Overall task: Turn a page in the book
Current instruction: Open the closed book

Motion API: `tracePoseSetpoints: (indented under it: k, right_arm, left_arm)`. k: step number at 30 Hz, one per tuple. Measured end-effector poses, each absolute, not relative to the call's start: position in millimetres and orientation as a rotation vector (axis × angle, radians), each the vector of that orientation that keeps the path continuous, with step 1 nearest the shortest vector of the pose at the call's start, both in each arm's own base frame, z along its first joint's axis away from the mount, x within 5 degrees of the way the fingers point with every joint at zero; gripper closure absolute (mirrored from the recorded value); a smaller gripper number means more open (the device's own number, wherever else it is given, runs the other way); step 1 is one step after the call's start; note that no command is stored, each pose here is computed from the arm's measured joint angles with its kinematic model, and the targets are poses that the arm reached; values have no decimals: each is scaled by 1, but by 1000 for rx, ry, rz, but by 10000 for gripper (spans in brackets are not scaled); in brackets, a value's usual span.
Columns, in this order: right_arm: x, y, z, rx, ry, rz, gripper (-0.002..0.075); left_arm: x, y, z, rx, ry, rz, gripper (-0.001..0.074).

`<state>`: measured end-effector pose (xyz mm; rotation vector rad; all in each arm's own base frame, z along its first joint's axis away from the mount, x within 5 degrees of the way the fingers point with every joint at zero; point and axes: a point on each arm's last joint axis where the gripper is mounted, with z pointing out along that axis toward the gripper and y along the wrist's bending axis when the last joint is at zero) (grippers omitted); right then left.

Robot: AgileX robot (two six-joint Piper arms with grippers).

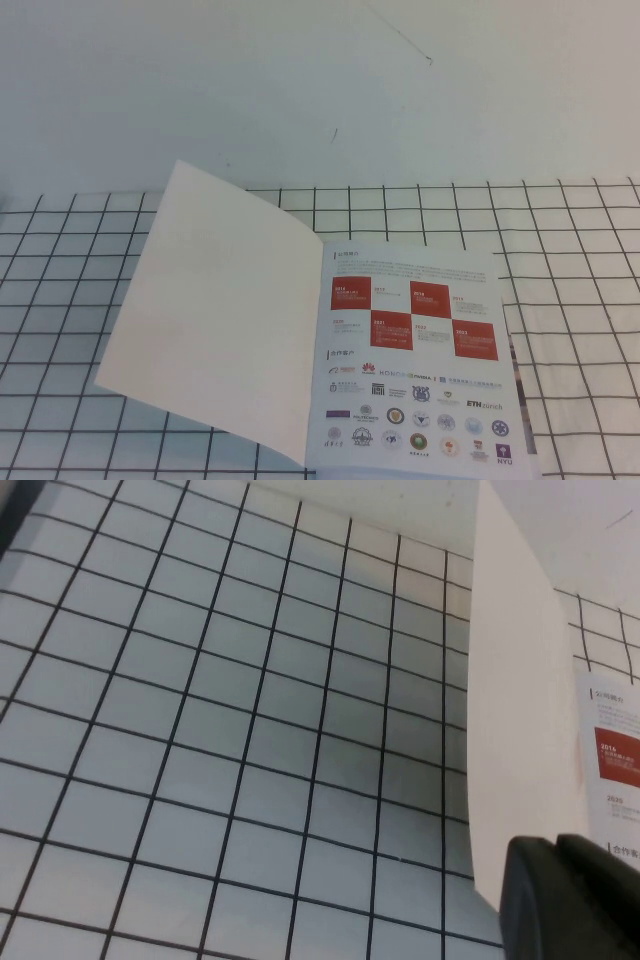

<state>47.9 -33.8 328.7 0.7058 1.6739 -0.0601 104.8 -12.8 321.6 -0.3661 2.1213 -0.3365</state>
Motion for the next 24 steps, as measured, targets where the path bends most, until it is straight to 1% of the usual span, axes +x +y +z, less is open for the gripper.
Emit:
tracePoseSetpoints:
  k: [5, 7, 9, 12, 15, 18, 21, 24]
  right_arm:
    - [51, -23, 324, 747, 1712, 136, 725]
    - [54, -16, 320, 683, 1768, 201, 725]
    - [59, -8, 313, 557, 1854, 234, 725]
    - [70, 3, 306, 348, 1973, 264, 725]
    - [86, 12, 300, 173, 2072, 287, 725]
    - [103, 16, 293, 65, 2159, 279, 725]
    - [124, 18, 295, 1, 2244, 275, 725]
    - [150, 21, 294, -40, 2374, 297, 725]
  left_arm:
    - [110, -16, 320, -389, 2141, -383, 738]
    - [112, -19, 319, -393, 2148, -426, 738]
    - [117, -24, 318, -337, 2161, -449, 738]
    - [128, -32, 314, -216, 2197, -481, 738]
    - [143, -43, 308, -136, 2232, -579, 738]
    - [160, -54, 300, -23, 2256, -650, 738]
    - [176, -62, 290, 62, 2267, -697, 738]
    - [189, -66, 280, 86, 2290, -723, 738]
